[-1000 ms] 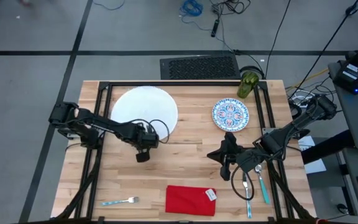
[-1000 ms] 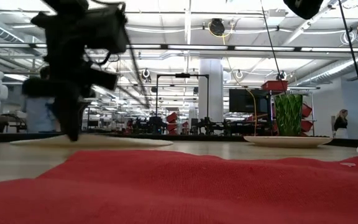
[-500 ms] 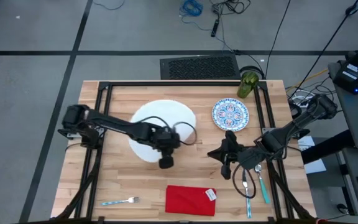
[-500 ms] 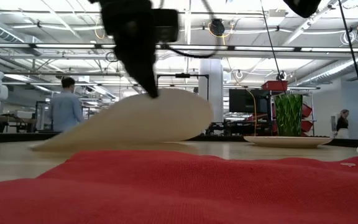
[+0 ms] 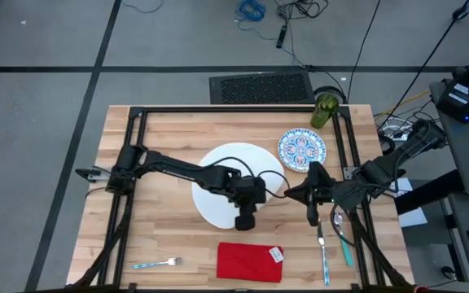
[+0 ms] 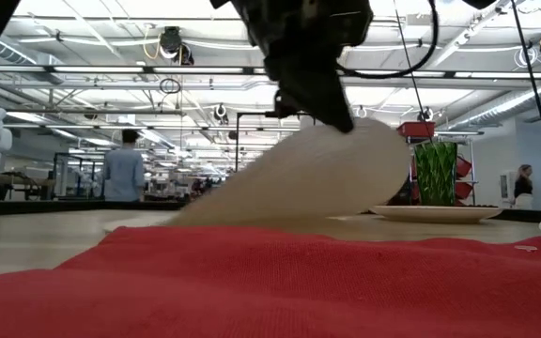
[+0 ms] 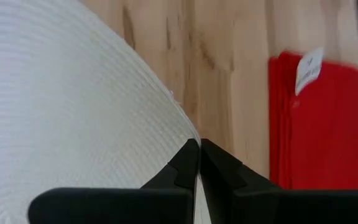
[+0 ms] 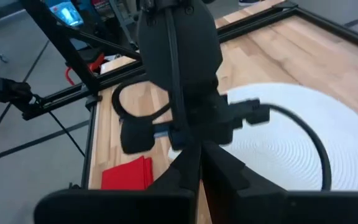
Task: Set table place
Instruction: Move the white placemat to the center of the table
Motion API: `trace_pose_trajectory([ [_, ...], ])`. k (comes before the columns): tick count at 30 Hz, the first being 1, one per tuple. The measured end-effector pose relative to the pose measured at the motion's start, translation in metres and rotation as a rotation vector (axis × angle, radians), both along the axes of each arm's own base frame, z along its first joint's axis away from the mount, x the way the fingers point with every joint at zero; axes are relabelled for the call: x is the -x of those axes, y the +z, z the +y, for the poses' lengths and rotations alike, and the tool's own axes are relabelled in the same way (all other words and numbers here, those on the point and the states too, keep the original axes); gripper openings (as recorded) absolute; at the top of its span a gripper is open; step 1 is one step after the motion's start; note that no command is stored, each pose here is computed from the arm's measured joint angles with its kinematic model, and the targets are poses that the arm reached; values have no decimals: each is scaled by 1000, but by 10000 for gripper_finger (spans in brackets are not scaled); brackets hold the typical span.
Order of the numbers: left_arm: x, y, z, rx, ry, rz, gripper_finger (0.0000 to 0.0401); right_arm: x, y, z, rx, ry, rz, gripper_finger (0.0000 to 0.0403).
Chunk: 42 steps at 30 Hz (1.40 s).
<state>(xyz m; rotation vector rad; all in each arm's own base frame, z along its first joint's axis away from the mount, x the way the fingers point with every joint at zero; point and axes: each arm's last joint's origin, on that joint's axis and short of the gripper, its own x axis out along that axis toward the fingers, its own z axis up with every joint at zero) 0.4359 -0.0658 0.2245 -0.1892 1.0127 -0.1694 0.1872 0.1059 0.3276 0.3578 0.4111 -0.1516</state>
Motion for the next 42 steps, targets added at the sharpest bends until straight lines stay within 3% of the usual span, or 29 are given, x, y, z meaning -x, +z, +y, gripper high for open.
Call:
trace_pose_trajectory([
  [10,-2,0,-1,3,1,-7,8,3,-2,-2,21,-5,31,0],
  [22,1,2,3,26,1,15,151,3,-3,-2,31,-4,42,0],
  [26,17,23,15,-27,43,55,165,3,-4,-2,29,-5,43,0],
  [31,56,40,24,-171,97,171,144,3,-4,-2,18,-12,49,0],
  [38,74,-19,51,-209,186,239,14,3,-5,-2,9,-15,53,0],
  [42,81,-41,58,-245,307,255,4,3,-5,-2,8,-11,55,0],
])
